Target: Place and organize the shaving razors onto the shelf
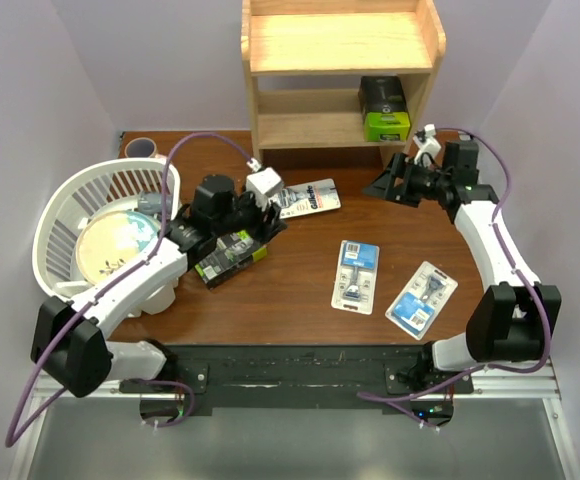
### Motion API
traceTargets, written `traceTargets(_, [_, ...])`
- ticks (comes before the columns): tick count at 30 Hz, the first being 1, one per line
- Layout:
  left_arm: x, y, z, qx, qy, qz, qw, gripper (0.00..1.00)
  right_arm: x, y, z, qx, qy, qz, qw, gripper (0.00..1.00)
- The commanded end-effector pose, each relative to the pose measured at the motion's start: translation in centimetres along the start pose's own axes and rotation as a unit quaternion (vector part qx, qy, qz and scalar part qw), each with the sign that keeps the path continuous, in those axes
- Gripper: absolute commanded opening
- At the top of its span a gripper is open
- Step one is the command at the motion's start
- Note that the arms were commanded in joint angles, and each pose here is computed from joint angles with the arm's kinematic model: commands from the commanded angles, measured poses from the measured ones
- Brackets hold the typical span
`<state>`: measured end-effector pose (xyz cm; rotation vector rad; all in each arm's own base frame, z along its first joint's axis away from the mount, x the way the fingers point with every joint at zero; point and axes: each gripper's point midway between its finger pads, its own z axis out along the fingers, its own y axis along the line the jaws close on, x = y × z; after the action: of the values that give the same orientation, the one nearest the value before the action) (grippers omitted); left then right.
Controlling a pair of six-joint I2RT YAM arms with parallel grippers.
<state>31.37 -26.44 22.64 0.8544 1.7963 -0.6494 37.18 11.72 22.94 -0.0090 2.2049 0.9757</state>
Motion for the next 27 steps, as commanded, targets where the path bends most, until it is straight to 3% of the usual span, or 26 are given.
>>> traceTargets(1, [9.9, 5.8, -3.3, -0.153, 0.148, -0.046, 0.976, 0.61, 1.1, 1.5, 0.8, -0.016, 0.012, -0.031, 0.999, 0.84])
traceTargets(7, [13.0, 10.8, -3.9, -0.265, 0.176, -0.097, 0.943, 0.62, 2.9, 1.5, 0.6, -0.009, 0.021, -0.026, 0.999, 0.84])
traceTargets(12, [13.0, 12.4, -1.7, -0.269, 0.175, -0.086, 0.943, 0.62, 4.1, 1.6, -0.2, -0.007, 0.023, -0.022, 0.999, 0.84])
traceTargets(16, [15.1, 12.6, -0.1, -0.248, 0.208, -0.073, 0.943, 0.62, 5.2, 1.5, -0.5, -0.007, 0.027, -0.019, 0.999, 0.84])
traceTargets(21, [16.9, 8.8, 2.1, -0.132, 0.233, -0.079, 0.960, 0.54, 5.5, 1.5, -0.9, -0.006, 0.025, -0.024, 0.999, 0.84])
traceTargets(27, [17.1, 1.3, 5.0, -0.020, 0.239, -0.018, 0.971, 0.52, 5.6, 1.1, -1.2, 0.003, 0.025, -0.020, 0.999, 0.84])
